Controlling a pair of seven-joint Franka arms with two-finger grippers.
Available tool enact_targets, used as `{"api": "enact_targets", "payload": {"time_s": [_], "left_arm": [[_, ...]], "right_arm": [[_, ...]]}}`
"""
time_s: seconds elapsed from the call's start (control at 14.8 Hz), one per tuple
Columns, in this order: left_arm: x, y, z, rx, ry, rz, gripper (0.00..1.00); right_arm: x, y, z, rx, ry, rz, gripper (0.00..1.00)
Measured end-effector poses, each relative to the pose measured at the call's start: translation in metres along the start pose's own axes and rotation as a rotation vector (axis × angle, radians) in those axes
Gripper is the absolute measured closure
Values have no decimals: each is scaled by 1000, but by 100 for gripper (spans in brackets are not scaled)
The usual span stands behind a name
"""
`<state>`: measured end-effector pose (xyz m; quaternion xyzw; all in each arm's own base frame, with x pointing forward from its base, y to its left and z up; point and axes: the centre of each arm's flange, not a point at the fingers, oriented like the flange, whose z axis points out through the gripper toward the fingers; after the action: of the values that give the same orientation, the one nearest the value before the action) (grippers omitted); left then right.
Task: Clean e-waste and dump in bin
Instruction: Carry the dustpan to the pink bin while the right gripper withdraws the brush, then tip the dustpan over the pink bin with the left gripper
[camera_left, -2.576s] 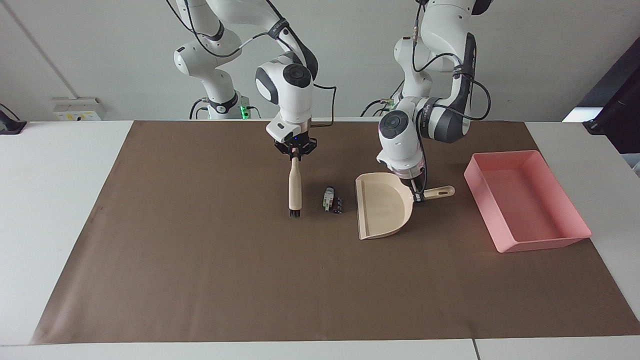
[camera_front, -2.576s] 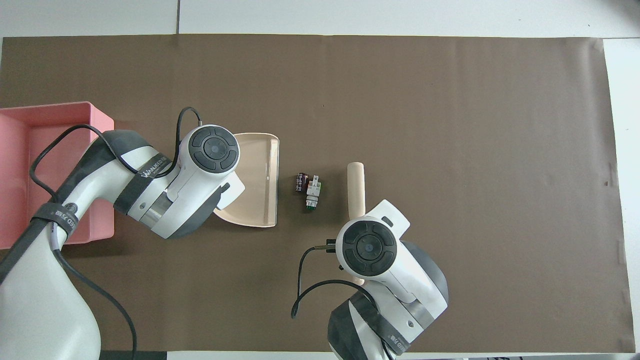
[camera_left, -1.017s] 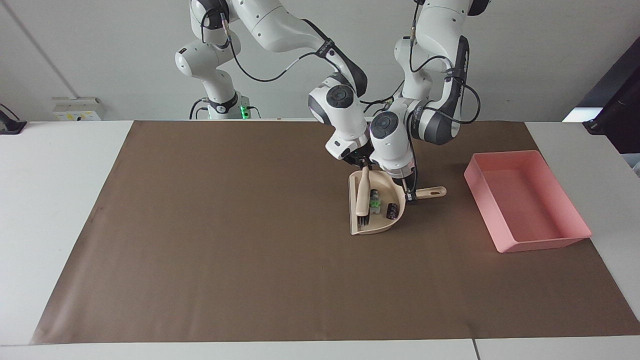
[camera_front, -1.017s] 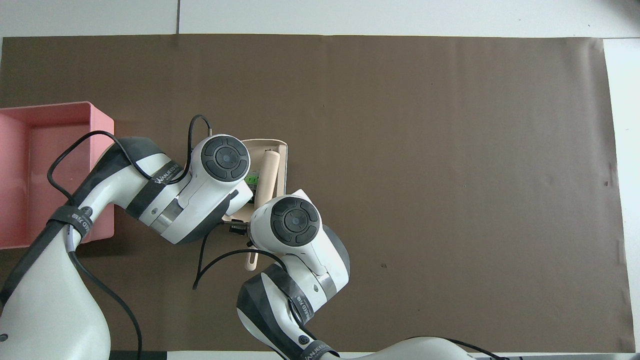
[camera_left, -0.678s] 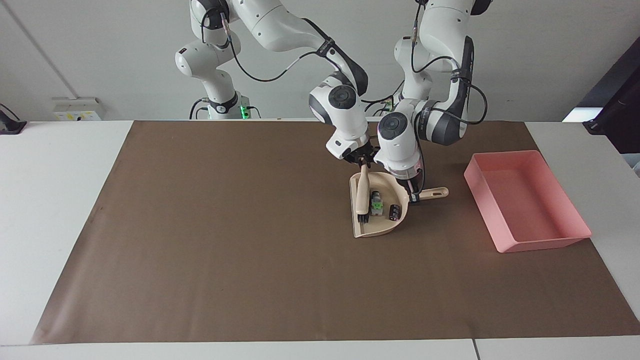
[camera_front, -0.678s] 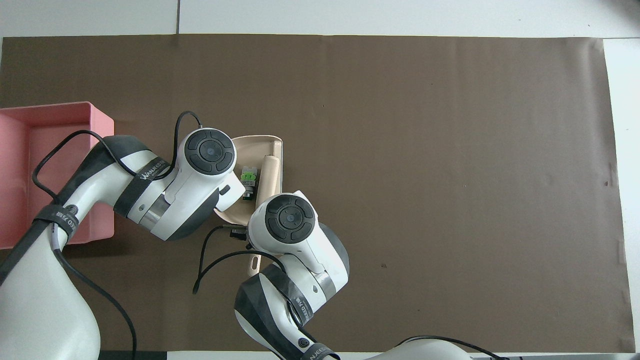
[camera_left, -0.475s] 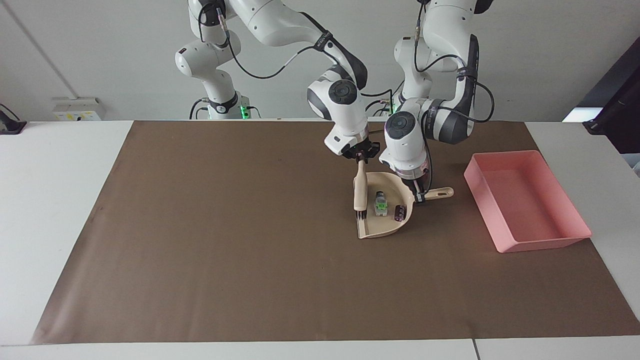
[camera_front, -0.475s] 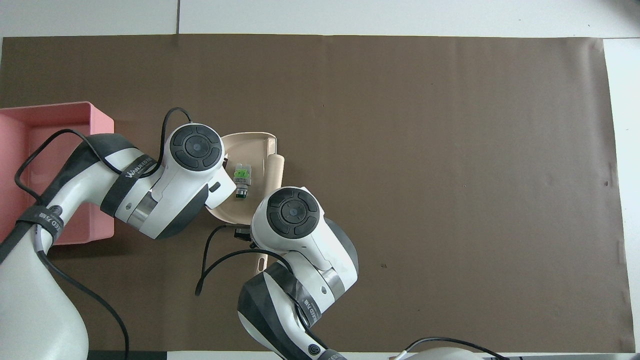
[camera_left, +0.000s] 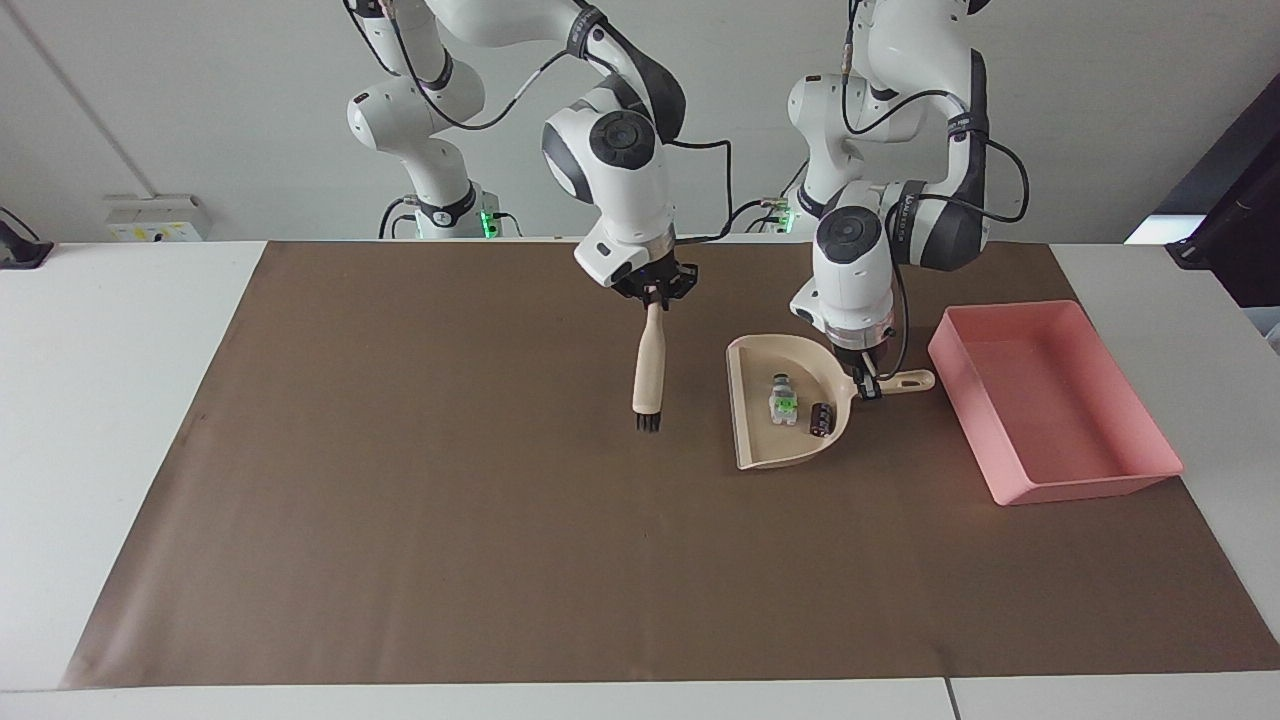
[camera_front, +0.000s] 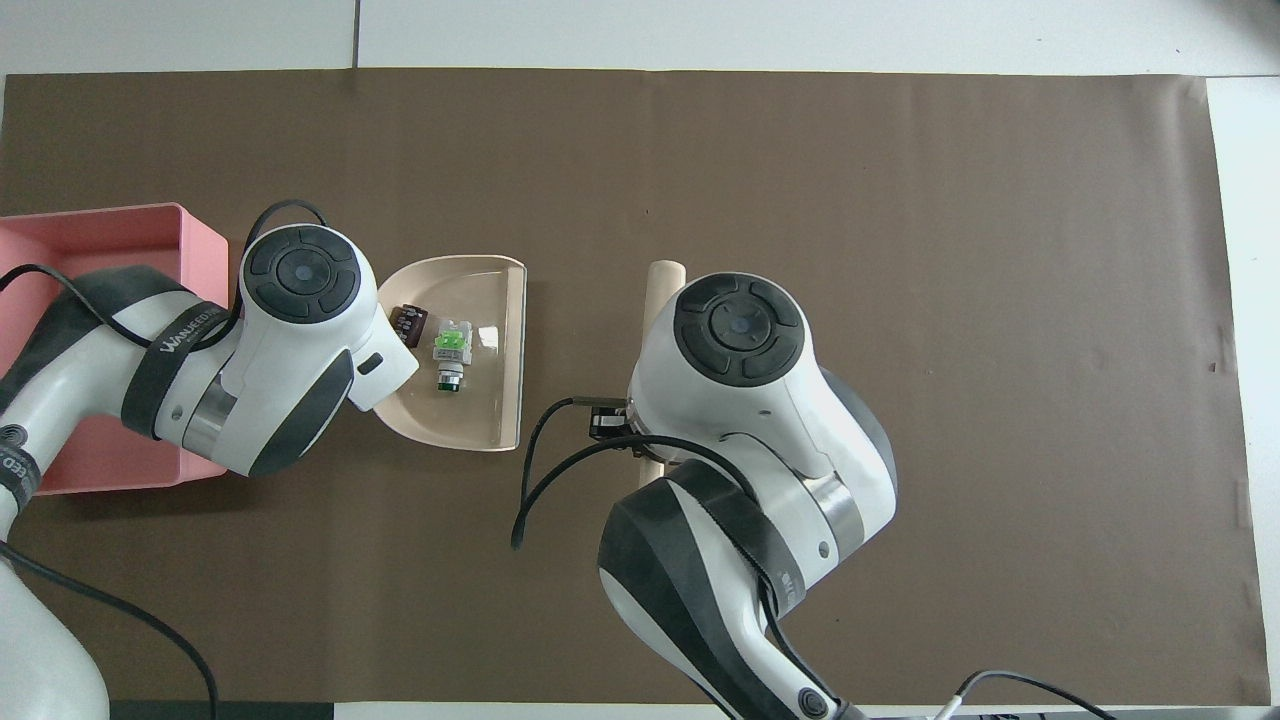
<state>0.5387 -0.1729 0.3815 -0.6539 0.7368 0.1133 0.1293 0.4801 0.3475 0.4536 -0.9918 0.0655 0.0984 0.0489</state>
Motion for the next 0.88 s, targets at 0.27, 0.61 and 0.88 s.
{"api": "enact_targets", "payload": {"time_s": [0.27, 0.61, 0.88], "left_arm": [[-74, -5, -7, 6, 27, -44, 67], [-207, -2, -17, 26, 38, -109, 67], [-308, 9, -17, 36, 42, -137, 67]], "right_arm": [[50, 100, -21, -84, -13, -24, 75], [98, 255, -1, -106, -77, -125, 75], [100, 342, 14, -93, -89, -127, 75]]}}
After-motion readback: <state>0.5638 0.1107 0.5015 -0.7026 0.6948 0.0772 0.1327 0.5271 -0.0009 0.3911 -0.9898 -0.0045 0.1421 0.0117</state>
